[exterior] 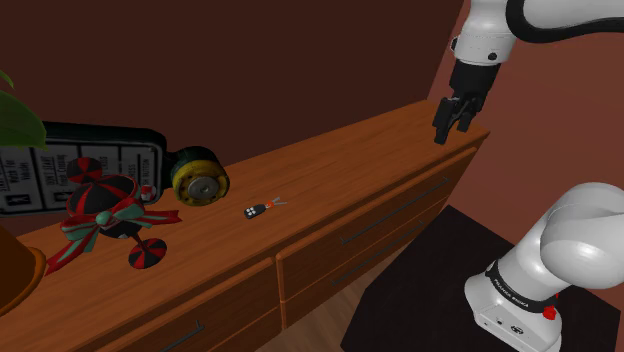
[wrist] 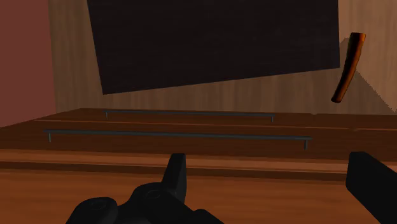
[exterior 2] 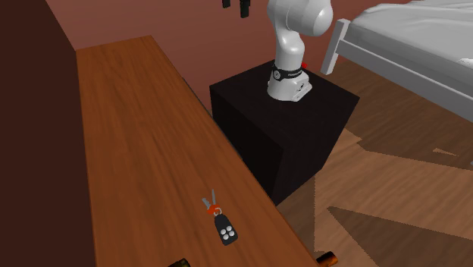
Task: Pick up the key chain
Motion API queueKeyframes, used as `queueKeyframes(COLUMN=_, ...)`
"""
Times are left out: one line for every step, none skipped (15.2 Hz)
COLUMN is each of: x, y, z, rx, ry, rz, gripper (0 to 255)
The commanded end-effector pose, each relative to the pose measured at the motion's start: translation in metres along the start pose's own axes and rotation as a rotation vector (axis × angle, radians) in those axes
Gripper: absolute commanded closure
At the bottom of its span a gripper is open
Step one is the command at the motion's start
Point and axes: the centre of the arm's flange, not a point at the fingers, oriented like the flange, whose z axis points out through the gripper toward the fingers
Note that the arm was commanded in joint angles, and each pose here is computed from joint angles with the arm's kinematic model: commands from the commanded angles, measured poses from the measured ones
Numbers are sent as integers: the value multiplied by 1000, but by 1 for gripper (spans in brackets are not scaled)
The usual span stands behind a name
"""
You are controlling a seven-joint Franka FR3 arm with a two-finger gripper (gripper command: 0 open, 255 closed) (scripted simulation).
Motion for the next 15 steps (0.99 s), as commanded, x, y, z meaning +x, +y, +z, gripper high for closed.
queueKeyframes(x=0, y=0, z=0, rx=0, ry=0, rz=0, gripper=0)
queueKeyframes(x=3, y=-11, z=6, rx=2, ry=4, rz=15, gripper=0)
queueKeyframes(x=6, y=-22, z=11, rx=3, ry=8, rz=30, gripper=0)
queueKeyframes(x=10, y=-33, z=17, rx=5, ry=11, rz=45, gripper=0)
queueKeyframes(x=13, y=-44, z=22, rx=7, ry=15, rz=60, gripper=0)
queueKeyframes(x=17, y=-55, z=27, rx=9, ry=19, rz=75, gripper=0)
queueKeyframes(x=21, y=-66, z=33, rx=10, ry=23, rz=89, gripper=0)
queueKeyframes(x=25, y=-77, z=38, rx=12, ry=26, rz=104, gripper=0)
queueKeyframes(x=29, y=-88, z=44, rx=14, ry=30, rz=119, gripper=0)
queueKeyframes(x=34, y=-99, z=49, rx=16, ry=34, rz=134, gripper=0)
queueKeyframes(x=38, y=-110, z=54, rx=17, ry=38, rz=149, gripper=0)
queueKeyframes(x=43, y=-120, z=59, rx=19, ry=42, rz=164, gripper=0)
queueKeyframes(x=48, y=-131, z=64, rx=21, ry=45, rz=179, gripper=0)
queueKeyframes(x=53, y=-141, z=70, rx=22, ry=49, rz=194, gripper=0)
queueKeyframes(x=59, y=-152, z=75, rx=24, ry=53, rz=209, gripper=0)
